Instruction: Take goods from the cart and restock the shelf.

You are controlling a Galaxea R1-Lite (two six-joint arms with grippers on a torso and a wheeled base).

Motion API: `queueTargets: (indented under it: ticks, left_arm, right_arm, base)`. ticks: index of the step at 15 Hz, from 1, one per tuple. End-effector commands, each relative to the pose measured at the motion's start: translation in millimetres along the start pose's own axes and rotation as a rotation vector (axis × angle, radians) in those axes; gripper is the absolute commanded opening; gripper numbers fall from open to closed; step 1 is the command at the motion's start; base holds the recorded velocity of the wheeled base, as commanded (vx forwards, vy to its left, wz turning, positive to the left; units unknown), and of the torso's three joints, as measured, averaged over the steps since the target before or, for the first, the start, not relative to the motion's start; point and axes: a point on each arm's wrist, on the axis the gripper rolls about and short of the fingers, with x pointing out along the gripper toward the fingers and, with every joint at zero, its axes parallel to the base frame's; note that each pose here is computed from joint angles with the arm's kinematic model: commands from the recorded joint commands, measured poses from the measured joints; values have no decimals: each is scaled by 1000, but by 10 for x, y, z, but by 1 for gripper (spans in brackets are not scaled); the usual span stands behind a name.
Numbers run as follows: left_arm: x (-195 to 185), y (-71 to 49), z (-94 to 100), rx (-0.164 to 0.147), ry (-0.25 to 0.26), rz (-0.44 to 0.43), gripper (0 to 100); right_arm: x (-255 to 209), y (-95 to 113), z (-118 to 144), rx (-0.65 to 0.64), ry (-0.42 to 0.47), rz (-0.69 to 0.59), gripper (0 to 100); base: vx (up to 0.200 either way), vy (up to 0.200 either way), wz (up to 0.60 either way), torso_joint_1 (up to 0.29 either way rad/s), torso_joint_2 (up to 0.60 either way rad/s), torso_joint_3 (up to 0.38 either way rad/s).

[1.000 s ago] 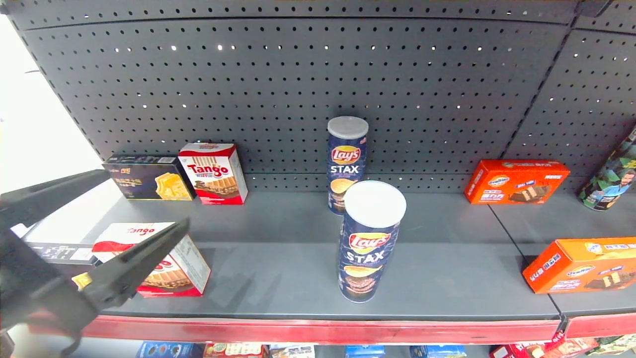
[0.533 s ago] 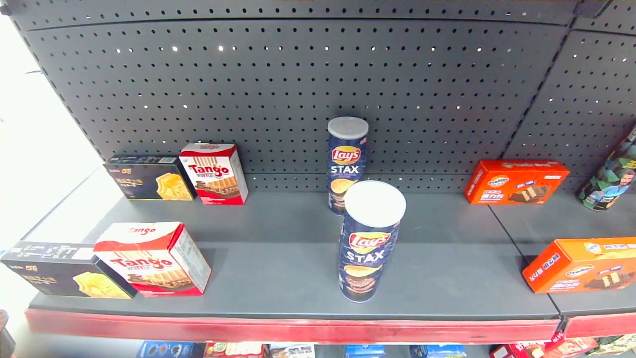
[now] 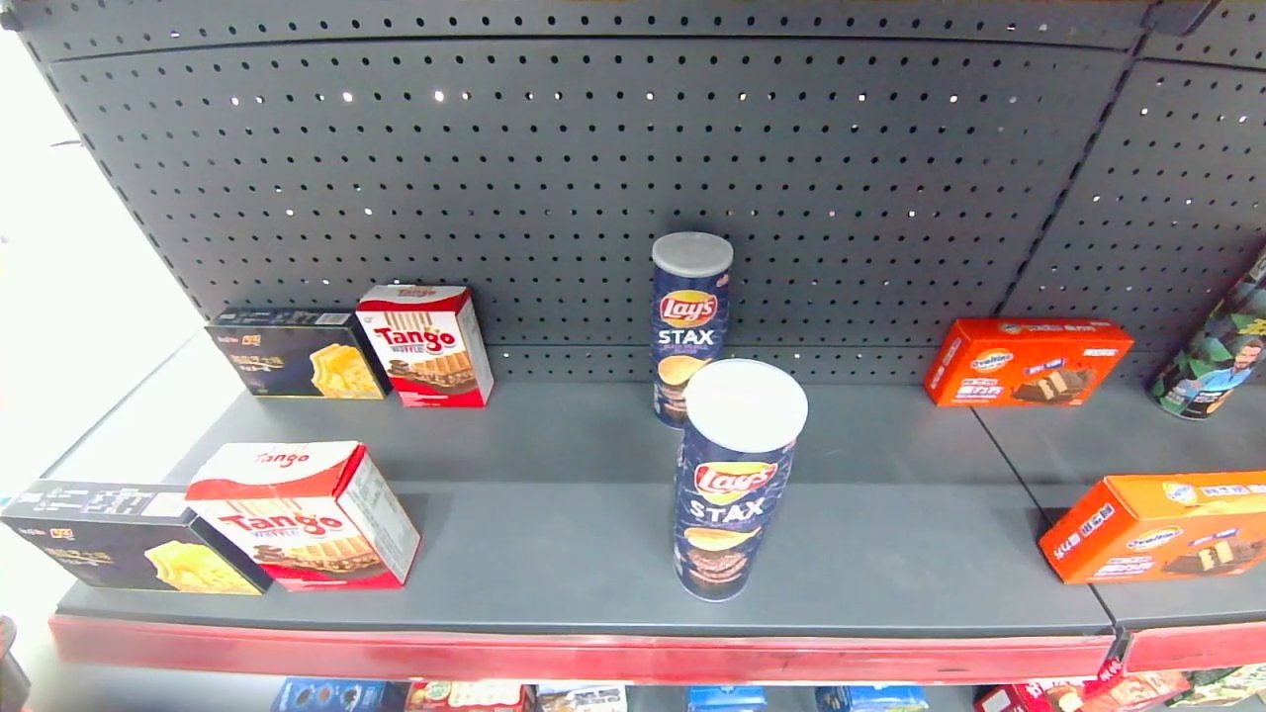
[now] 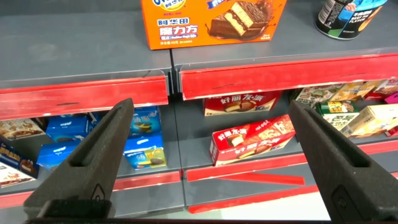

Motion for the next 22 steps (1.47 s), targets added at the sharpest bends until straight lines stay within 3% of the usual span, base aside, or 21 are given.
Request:
queueTargets:
  ticks: [1, 3, 5, 10, 11, 12, 13, 14, 16, 18, 22]
  left_arm:
    - [5, -10, 2, 4, 3, 45, 100]
    - [-12, -43, -6, 3, -25, 209, 100]
    - [-48, -51, -15, 17, -68, 176, 100]
    - [-48, -50, -15, -13, -70, 177, 100]
    - [-47, -56, -20, -34, -68, 151, 100]
    - [-46, -61, -16, -36, -72, 128, 100]
    - [-53, -31, -20, -61, -68, 269, 100]
    - [-70, 17, -61, -75, -31, 501, 100]
    - [-61, 0, -77, -64, -13, 418, 100]
    - [-50, -34, -80, -6, -3, 262, 100]
    - [-50, -31, -82, -5, -1, 270, 100]
  right_arm:
    - [0, 0, 0, 0, 0, 1, 100]
    - [0, 0, 0, 0, 0, 1, 100]
    - [0, 0, 0, 0, 0, 1, 100]
    - [0, 0, 0, 0, 0, 1, 100]
    - [0, 0, 0, 0, 0, 1, 100]
    - [0, 0, 0, 0, 0, 1, 100]
    - [0, 0, 0, 0, 0, 1, 100]
    - [0, 0, 0, 0, 0, 1, 100]
    - [0, 0, 0, 0, 0, 1, 100]
    - [0, 0, 0, 0, 0, 1, 100]
    - [1, 9, 0, -13, 2, 43, 100]
  base:
    - [0, 0, 0, 0, 0, 0]
    - [0, 0, 0, 0, 0, 0]
    - [0, 0, 0, 0, 0, 0]
    - [0, 0, 0, 0, 0, 0]
    - [0, 0, 0, 0, 0, 0]
    - [0, 0, 0, 0, 0, 0]
    - [0, 0, 0, 0, 0, 0]
    - [0, 0, 0, 0, 0, 0]
    - [0, 0, 0, 0, 0, 0]
    - [0, 0, 0, 0, 0, 0]
    - [0, 0, 0, 0, 0, 0]
